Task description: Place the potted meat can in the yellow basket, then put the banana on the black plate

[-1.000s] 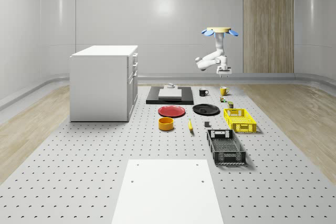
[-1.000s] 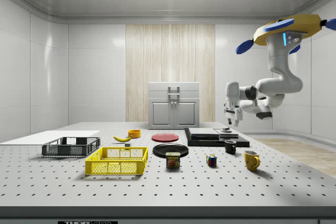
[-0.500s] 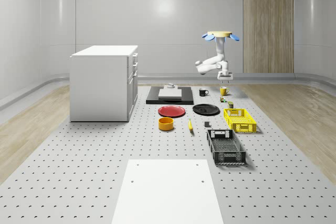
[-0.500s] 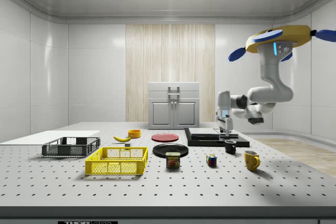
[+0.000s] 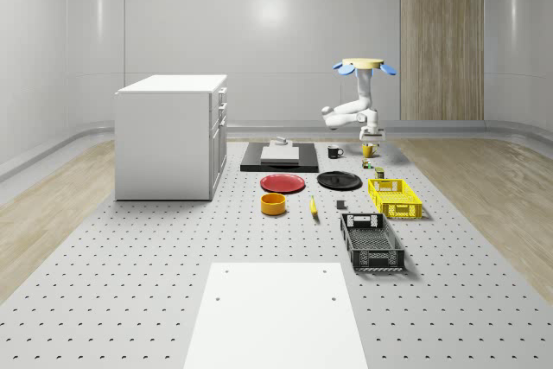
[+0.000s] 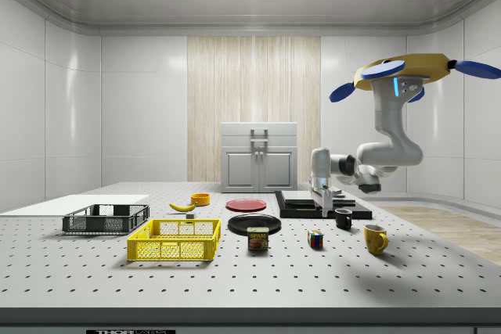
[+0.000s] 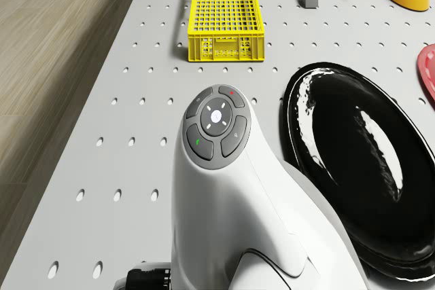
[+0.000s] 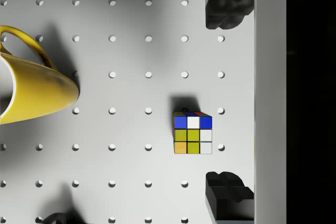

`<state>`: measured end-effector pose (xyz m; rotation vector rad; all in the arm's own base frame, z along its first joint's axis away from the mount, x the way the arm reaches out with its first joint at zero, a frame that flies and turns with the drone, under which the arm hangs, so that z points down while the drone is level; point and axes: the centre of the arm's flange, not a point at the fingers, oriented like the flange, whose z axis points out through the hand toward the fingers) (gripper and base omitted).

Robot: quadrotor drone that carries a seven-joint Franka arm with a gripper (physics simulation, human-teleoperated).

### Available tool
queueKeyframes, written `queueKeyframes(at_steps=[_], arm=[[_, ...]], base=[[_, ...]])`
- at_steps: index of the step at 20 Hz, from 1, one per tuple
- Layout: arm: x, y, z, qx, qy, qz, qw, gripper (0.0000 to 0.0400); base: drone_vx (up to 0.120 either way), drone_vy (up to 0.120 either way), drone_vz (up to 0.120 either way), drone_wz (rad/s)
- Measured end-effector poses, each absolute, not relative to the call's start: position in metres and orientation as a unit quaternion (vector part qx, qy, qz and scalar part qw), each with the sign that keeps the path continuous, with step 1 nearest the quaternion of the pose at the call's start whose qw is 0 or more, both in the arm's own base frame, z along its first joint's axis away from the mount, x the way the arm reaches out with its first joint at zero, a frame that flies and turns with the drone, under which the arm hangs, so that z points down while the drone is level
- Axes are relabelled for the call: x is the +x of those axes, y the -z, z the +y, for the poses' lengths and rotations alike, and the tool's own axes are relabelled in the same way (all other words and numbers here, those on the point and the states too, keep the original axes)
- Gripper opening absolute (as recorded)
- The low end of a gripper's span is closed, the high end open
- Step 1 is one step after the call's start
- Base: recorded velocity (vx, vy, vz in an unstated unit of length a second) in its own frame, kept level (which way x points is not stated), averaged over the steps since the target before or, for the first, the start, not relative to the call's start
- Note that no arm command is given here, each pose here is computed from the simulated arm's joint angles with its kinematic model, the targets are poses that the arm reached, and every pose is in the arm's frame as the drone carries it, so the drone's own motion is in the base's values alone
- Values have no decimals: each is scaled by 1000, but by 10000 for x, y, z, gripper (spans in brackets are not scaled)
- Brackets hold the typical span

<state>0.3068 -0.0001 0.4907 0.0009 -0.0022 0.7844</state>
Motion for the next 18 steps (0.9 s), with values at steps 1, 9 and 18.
queueKeyframes(at_steps=[1,9,18], arm=[[3068,-4907,-2,0,-382,-1,924,400],[3068,-4907,-1,0,-382,-1,924,400],[3068,-4907,-1,0,-382,-1,924,400]], base=[[120,0,-120,0],[120,0,-40,0],[120,18,-58,0]])
